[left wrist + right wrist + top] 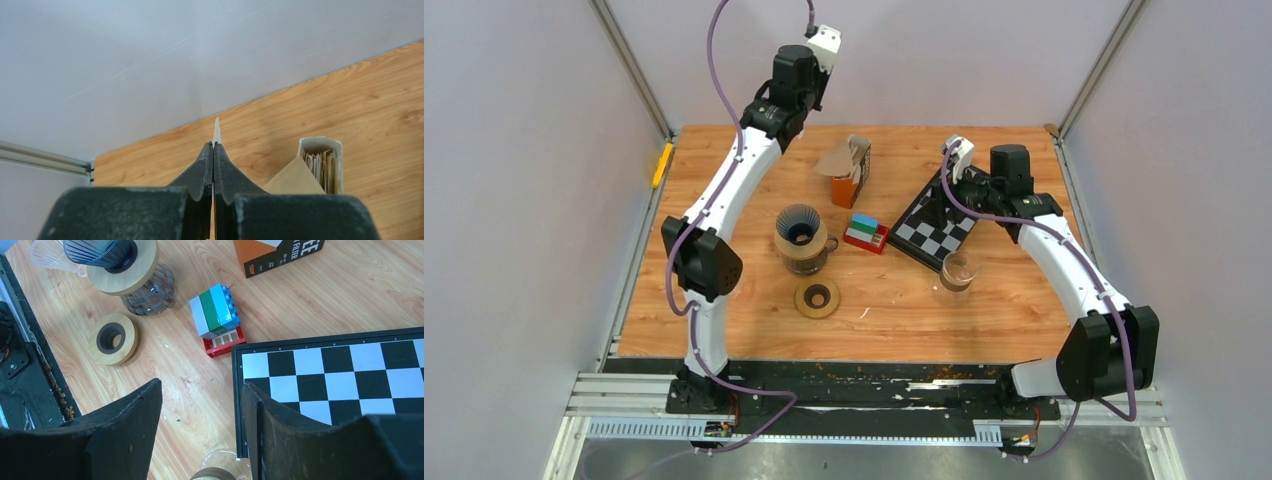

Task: Place the coffee filter in the dripper
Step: Pick up the coffee filter from the coffee filter holder.

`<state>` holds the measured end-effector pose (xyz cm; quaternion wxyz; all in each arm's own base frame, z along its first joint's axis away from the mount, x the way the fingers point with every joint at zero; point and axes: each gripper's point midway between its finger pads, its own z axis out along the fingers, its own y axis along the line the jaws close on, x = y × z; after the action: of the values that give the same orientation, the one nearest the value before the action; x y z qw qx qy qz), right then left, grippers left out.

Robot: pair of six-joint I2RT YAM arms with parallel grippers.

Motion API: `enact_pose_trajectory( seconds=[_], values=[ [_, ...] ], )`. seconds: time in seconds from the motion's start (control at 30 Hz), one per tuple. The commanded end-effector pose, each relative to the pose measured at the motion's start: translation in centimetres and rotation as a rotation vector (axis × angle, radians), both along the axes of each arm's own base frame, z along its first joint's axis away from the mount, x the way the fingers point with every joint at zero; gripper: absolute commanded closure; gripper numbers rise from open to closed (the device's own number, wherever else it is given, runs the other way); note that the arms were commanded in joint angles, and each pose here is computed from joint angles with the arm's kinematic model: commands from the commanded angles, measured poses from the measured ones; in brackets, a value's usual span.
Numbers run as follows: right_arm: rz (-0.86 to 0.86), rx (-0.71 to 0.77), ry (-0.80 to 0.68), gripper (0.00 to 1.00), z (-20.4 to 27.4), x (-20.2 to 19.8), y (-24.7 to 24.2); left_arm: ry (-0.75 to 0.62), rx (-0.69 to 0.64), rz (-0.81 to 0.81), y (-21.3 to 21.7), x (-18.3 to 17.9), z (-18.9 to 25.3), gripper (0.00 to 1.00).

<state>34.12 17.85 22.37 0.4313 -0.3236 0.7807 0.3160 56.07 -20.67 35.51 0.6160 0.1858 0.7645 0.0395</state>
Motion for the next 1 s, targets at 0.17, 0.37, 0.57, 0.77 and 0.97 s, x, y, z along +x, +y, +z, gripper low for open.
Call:
enact_pose_trajectory(
  seconds=[0.17, 0.37, 0.57, 0.77, 0.97],
  values=[
    [0.034, 0.014, -0.032, 0.4, 0.3, 0.2, 0.3, -0.077, -0.013, -0.045, 0.6, -2.9, 4.6, 1.0],
    [0.042, 0.021, -0.035, 0.4, 0.6, 0.1, 0.5, 0.035, -0.091, -0.206, -1.6, -6.4, 2.8, 1.0],
    [0.082, 0.052, -0.07, 0.39, 2.7, -0.6, 0.9, 0.085, -0.217, -0.432, -4.4, -11.5, 4.2, 1.0],
    [0.135, 0.082, -0.158, 0.34, 5.9, -1.7, 1.3, 0.146, -0.326, -0.657, -6.9, -16.4, 5.1, 1.0],
    [0.195, 0.098, -0.291, 0.21, 10.5, -3.6, 1.5, 0.223, -0.422, -0.872, -8.7, -21.2, 5.7, 1.0]
  ],
)
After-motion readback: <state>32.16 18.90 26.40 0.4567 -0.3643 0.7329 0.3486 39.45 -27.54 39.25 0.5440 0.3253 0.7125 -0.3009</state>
